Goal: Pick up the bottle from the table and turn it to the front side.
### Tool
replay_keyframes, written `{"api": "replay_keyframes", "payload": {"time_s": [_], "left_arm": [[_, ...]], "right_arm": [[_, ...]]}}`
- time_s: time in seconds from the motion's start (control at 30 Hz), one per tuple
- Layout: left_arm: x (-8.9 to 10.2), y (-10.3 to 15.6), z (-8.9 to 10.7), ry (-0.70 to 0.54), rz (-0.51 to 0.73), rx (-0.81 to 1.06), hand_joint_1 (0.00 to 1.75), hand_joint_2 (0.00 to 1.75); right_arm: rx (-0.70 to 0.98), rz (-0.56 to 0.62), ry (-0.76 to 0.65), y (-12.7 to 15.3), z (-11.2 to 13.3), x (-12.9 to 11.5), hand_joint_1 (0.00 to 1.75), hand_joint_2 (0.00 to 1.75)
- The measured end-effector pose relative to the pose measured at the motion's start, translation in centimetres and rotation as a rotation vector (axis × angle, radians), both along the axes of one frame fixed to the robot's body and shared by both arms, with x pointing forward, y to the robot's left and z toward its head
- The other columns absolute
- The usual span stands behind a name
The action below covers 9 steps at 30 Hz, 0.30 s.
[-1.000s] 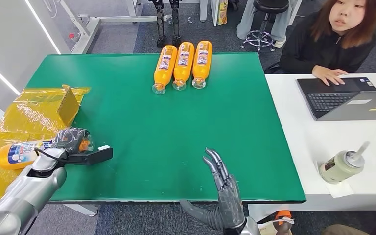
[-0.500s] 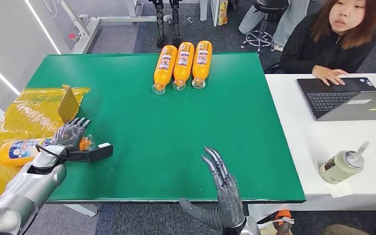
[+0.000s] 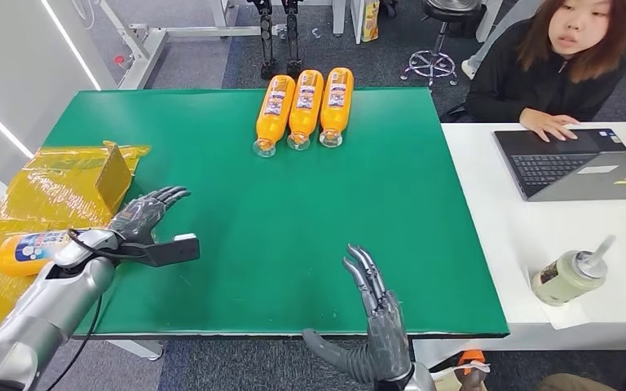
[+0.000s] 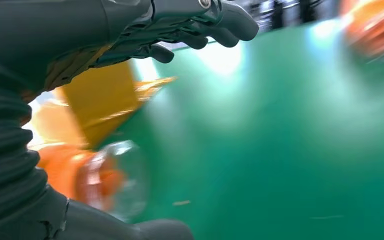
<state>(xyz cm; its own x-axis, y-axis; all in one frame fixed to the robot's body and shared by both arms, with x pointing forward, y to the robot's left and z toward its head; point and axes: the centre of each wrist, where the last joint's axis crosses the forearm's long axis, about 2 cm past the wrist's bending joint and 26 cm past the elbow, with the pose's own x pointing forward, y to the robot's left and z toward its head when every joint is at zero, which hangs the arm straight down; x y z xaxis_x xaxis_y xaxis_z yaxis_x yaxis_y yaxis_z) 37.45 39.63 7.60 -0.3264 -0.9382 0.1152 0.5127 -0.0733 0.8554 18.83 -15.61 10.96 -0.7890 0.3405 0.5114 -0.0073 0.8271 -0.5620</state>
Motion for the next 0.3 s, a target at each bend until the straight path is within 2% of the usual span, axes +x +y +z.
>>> {"api": "replay_keyframes", "payload": {"time_s": [0.13,0.3], "left_arm": [[0.2,-3.0,0.2,-0.025,-0.064,-0.198,0.0,1.75],[-0.7,-7.2,0.1,-0.086,-0.103,-0.402,0.0,1.75]], "right_arm": [[0.02,0.001,0.0,-0.1,0.1,0.8,0.0,1.75],[0.022,-0.008,0.0,-0.2,0.3,1.3,0.0,1.75]]}}
